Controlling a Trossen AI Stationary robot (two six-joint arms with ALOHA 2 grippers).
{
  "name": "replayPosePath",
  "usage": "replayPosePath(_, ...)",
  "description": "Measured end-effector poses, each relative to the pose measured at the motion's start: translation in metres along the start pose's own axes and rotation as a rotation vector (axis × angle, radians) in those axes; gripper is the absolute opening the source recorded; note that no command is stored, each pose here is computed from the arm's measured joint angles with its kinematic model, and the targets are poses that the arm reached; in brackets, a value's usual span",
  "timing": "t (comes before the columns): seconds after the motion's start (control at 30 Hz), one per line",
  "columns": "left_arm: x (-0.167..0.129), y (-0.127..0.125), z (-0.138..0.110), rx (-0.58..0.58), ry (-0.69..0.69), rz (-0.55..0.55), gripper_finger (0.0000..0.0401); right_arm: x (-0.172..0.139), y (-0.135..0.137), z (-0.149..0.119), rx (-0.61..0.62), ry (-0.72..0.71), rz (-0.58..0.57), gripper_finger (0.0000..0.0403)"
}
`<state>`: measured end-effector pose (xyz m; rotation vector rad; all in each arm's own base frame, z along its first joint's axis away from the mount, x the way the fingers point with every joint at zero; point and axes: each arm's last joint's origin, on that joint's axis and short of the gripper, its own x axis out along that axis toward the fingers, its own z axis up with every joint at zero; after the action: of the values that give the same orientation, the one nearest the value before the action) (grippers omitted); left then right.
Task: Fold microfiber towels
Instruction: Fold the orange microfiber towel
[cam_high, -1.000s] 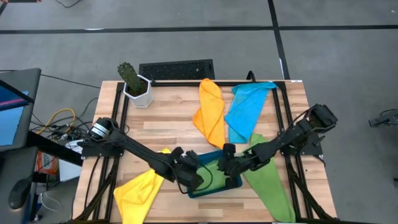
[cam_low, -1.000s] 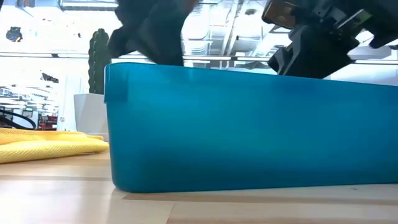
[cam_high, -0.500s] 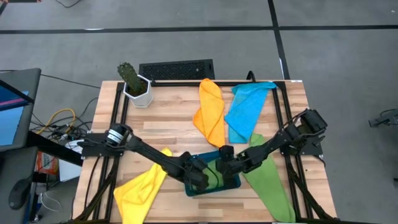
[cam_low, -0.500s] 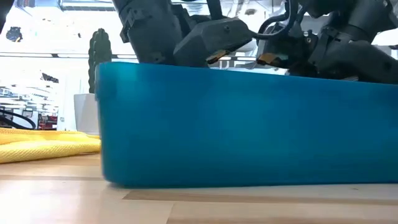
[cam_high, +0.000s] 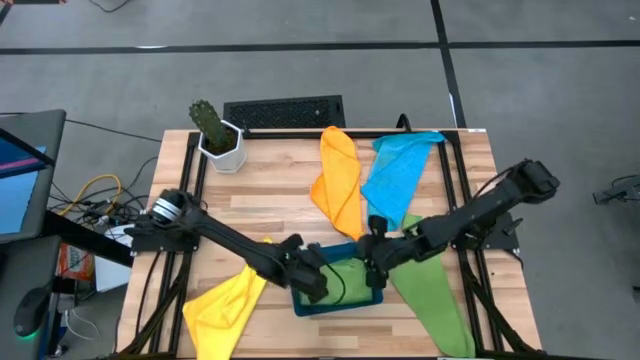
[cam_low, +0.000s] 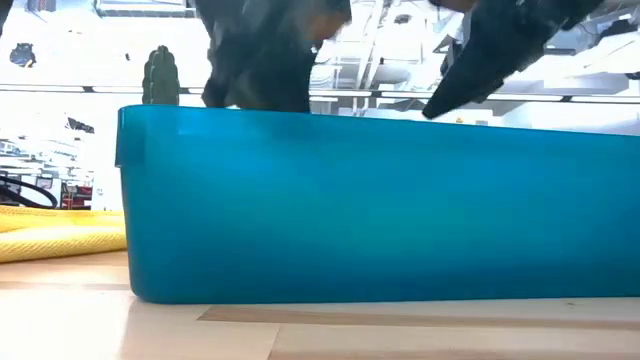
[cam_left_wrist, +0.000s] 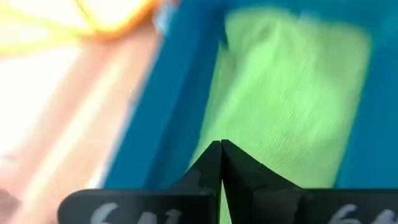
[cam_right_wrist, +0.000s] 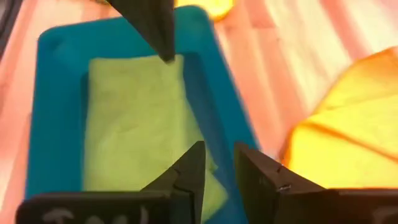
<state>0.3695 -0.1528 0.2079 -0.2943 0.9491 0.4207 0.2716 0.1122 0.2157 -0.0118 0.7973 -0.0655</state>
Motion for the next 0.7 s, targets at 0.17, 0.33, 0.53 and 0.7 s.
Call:
replayPosePath(0.17,-0.056,0.025,0.021,-0.088,-0.186,0.093,0.0000,-0.009,-0.035,0.010,0.056,-0.013,-0.110,0.0124)
replayPosePath(0.33,-0.091,0.070,0.047,-0.041,-0.216,0.162,0.0033,-0.020,-0.071,0.026,0.091,-0.012,-0.166,0.0170)
replayPosePath(0.53,-0.061,0.128,0.077,0.057,-0.131,0.227,0.0118,-0.018,-0.110,0.028,0.174,0.020,-0.250,0.0218)
replayPosePath(0.7,-0.006,0.202,0.079,-0.072,-0.104,0.078,0.0180,-0.017,-0.146,0.025,0.318,0.045,-0.345,0.0222)
